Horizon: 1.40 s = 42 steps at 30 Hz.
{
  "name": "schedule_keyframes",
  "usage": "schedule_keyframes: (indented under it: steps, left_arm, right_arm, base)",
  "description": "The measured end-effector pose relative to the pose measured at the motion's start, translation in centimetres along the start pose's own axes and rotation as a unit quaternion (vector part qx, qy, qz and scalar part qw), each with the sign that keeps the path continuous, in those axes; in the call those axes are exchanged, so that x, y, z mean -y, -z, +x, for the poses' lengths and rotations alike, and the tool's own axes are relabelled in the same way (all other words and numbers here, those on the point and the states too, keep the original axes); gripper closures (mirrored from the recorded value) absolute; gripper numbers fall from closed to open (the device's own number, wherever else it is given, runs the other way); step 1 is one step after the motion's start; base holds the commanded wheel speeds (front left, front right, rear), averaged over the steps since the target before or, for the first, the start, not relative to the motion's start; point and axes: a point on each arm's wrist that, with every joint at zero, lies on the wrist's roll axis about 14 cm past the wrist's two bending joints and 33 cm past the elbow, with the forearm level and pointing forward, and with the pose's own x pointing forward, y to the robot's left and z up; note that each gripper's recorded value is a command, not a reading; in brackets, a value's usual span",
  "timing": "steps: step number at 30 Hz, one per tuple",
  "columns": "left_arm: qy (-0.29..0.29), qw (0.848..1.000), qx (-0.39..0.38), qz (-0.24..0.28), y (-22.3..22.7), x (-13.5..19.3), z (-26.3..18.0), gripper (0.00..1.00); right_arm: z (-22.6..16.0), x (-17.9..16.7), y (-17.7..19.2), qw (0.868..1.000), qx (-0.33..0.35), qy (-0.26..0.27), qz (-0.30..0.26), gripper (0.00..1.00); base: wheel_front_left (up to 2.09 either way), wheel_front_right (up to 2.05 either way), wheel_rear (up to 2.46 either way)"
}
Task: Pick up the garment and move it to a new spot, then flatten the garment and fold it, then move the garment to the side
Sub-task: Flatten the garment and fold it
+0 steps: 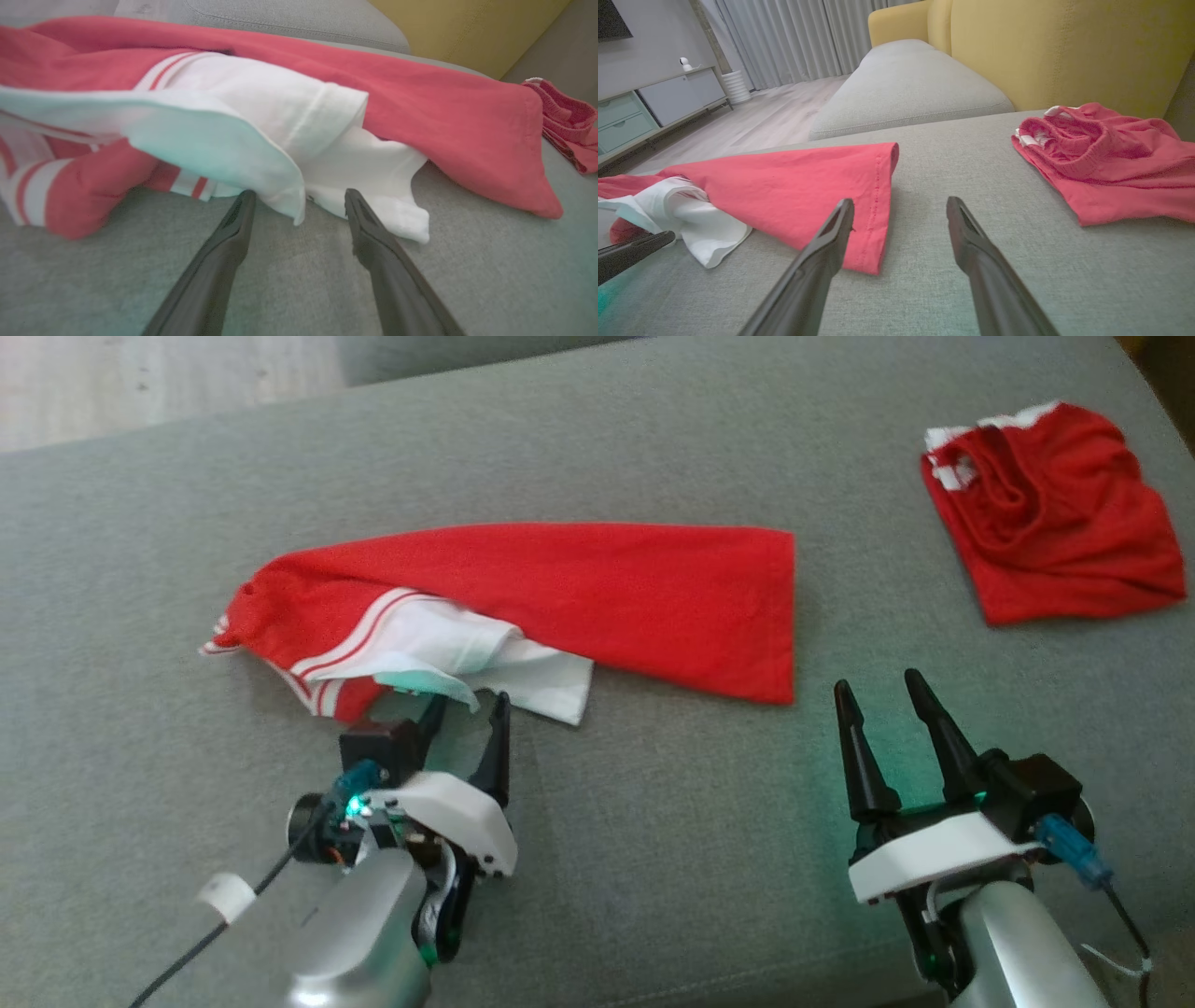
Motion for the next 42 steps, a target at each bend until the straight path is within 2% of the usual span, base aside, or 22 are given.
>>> schedule_keyframes:
  steps: [6,7,9,10,11,12,18,24,31,42]
  left_arm:
    - [-0.008,1.0,0.0,-0.012,0.1,-0.4,1.4,0.0]
    - [-0.012,1.0,0.0,-0.014,0.1,-0.5,1.5,0.05]
    - [-0.016,1.0,0.001,-0.016,0.1,-0.7,1.5,0.56]
    - [-0.02,1.0,0.002,-0.016,0.2,-0.9,1.4,0.71]
    - [-0.024,1.0,0.001,-0.017,0.3,-1.1,1.4,0.98]
    - [-0.028,0.999,0.002,-0.02,0.3,-1.4,1.3,1.0]
    - [-0.033,0.999,0.024,-0.014,-0.5,-1.8,0.5,1.0]
    - [-0.034,0.996,0.078,0.002,-2.8,-2.0,-1.8,1.0]
    - [-0.082,0.991,0.107,0.017,-2.0,-5.1,-7.5,1.0]
    - [-0.145,0.984,0.101,-0.004,1.3,-7.4,-14.8,1.0]
  right_arm:
    - [-0.3,1.2,0.2,1.0,-0.003,0.019,0.0,0.0]
    - [-0.4,1.4,0.3,1.0,-0.004,0.021,0.0,0.0]
    - [-0.4,1.4,0.2,1.0,-0.002,0.022,0.001,0.0]
    - [-0.4,1.4,0.2,1.0,-0.001,0.022,0.001,0.0]
    - [-0.4,1.5,0.2,1.0,-0.001,0.023,0.001,0.0]
    - [-0.4,1.5,0.1,1.0,0.0,0.024,0.001,0.0]
    - [-0.1,0.9,-0.3,1.0,0.007,0.014,0.002,0.0]
    - [0.3,-0.2,-0.9,1.0,0.016,-0.003,0.004,0.0]
    - [-0.7,-1.9,-0.3,1.0,0.01,-0.027,0.005,0.0]
    - [-1.8,-4.1,-0.7,0.998,0.018,-0.059,0.0,0.0]
  base:
    - [0.0,0.0,0.0]
    - [0.0,0.0,0.0]
    - [0.0,0.0,0.0]
    - [0.0,0.0,0.0]
    - [0.0,0.0,0.0]
    - [0.0,0.0,0.0]
    - [0.0,0.0,0.0]
    - [0.0,0.0,0.0]
    - [0.0,0.0,0.0]
    - [0.0,0.0,0.0]
